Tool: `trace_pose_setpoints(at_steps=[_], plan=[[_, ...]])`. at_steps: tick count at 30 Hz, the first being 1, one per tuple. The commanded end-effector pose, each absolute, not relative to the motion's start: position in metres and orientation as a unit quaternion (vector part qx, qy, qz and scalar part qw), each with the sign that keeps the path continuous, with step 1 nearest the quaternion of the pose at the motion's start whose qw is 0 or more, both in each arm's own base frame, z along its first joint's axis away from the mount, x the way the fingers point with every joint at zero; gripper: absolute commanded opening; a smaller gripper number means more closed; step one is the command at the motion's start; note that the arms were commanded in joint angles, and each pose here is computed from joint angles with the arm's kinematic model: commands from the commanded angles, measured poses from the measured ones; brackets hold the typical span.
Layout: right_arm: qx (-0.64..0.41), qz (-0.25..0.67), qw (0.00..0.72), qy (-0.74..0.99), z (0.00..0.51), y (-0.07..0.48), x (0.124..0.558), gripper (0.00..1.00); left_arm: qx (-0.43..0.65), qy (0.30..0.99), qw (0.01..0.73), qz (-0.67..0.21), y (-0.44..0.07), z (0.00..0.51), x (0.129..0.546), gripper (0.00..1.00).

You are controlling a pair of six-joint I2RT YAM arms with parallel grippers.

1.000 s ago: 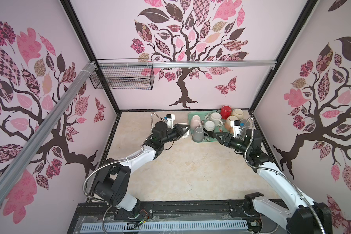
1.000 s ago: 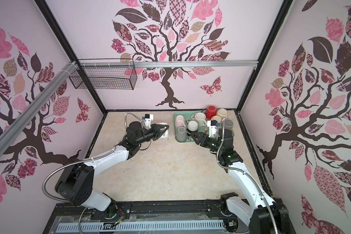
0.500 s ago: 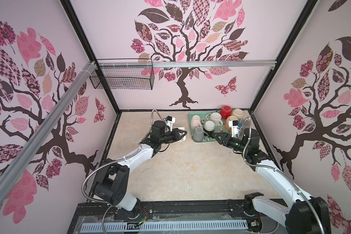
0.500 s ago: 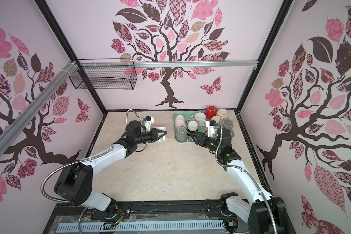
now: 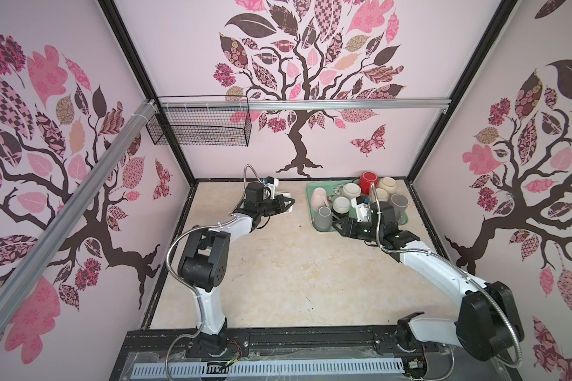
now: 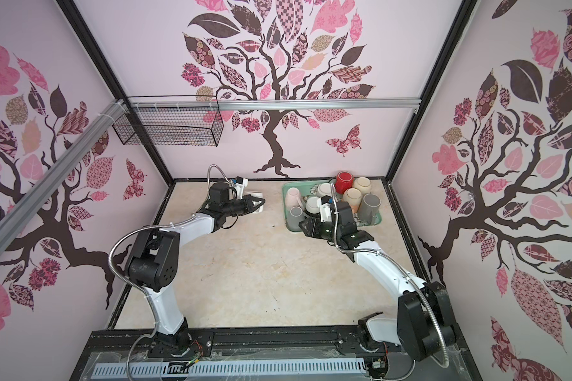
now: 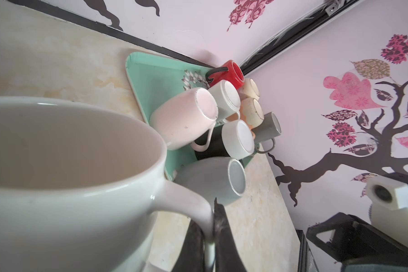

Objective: Turn the mug right side up
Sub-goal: 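Lower the white mug beside the tray with left gripper while right gripper moves to tray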

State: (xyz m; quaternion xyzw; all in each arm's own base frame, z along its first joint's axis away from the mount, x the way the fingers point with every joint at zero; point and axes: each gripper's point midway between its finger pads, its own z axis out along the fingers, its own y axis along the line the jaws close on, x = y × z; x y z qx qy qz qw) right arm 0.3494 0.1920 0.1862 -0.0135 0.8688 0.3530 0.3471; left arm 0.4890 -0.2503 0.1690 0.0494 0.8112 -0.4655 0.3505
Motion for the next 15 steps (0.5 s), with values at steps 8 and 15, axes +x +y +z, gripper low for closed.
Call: trace_pose_setpoints(at_steps=[8,15], plan=[[-0.038,0.309,0.371,0.875,0.184,0.191,0.380,0.55,0.147,0.752,0.456,-0.452,-0.271,0.201,0.561,0.00],[-0.049,0.304,0.364,0.879,0.174,0.194,0.386,0.54,0.145,0.749,0.467,-0.447,-0.277,0.183,0.597,0.00]])
